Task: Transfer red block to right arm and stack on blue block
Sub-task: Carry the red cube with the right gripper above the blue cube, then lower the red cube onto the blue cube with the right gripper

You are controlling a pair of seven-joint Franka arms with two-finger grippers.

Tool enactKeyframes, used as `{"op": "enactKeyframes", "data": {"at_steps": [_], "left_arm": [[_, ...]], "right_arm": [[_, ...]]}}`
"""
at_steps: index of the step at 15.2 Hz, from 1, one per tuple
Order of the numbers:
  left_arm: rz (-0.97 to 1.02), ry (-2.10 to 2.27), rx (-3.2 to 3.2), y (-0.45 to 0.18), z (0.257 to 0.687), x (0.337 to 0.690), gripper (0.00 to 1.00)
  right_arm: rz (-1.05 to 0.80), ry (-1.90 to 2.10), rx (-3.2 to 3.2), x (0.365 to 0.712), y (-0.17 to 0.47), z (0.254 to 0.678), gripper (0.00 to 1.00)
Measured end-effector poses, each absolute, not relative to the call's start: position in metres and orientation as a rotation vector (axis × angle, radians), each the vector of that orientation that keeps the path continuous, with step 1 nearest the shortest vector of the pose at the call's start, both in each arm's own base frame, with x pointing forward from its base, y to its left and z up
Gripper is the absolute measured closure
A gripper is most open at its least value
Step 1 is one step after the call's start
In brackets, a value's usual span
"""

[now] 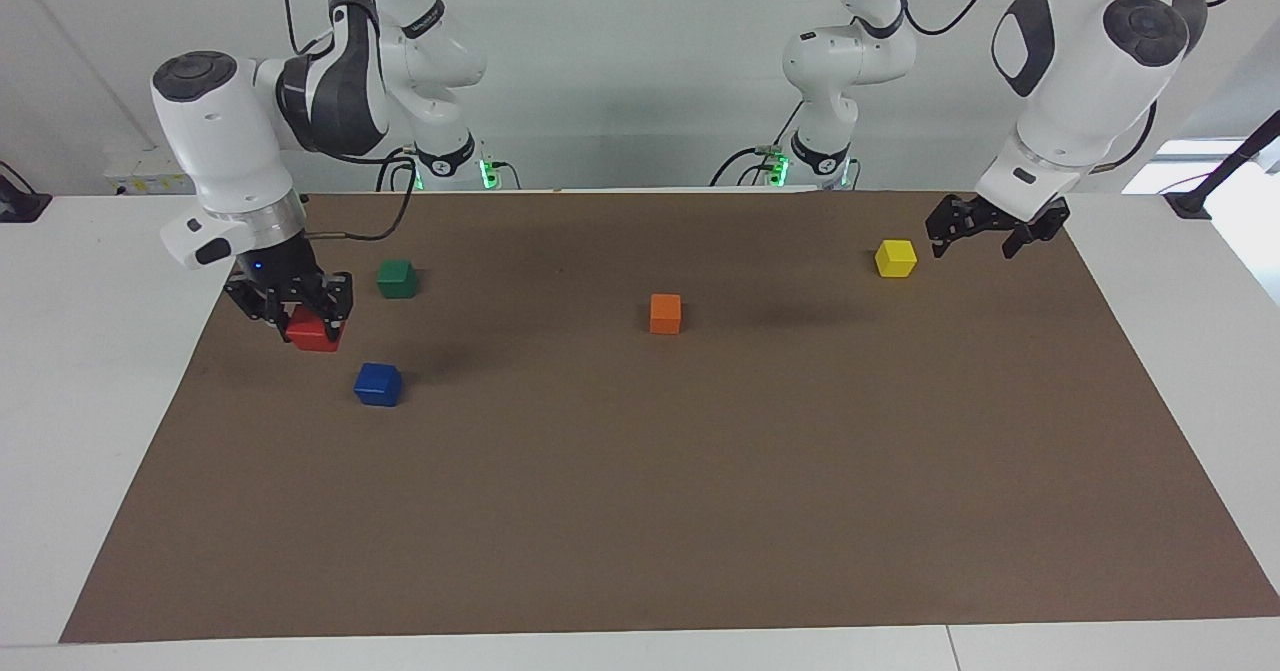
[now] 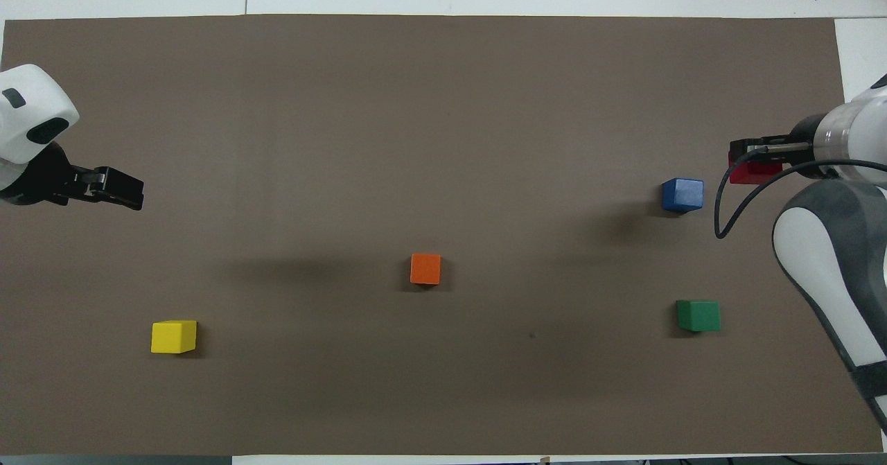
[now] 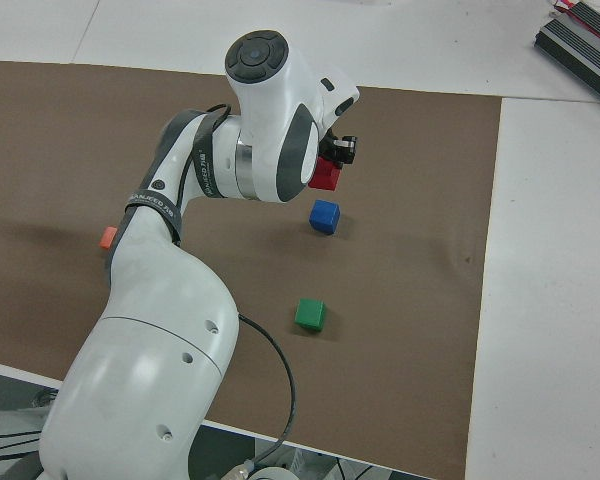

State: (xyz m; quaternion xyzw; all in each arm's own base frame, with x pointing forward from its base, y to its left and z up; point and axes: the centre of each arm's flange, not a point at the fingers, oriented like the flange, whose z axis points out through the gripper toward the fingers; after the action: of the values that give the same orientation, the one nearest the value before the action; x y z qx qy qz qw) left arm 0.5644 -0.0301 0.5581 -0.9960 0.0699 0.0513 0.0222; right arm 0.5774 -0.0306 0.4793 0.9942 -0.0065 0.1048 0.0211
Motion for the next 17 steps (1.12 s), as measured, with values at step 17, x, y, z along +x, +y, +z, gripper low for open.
{"op": "enactKeyframes", "data": {"at_steps": [17], "left_arm": [[0.151,0.213,-3.096,-0.031,0.574,0.561,0.0]], "right_arm": [[0.291,-0.251,3.111,0.578,-0.029,0.38,0.43]]}}
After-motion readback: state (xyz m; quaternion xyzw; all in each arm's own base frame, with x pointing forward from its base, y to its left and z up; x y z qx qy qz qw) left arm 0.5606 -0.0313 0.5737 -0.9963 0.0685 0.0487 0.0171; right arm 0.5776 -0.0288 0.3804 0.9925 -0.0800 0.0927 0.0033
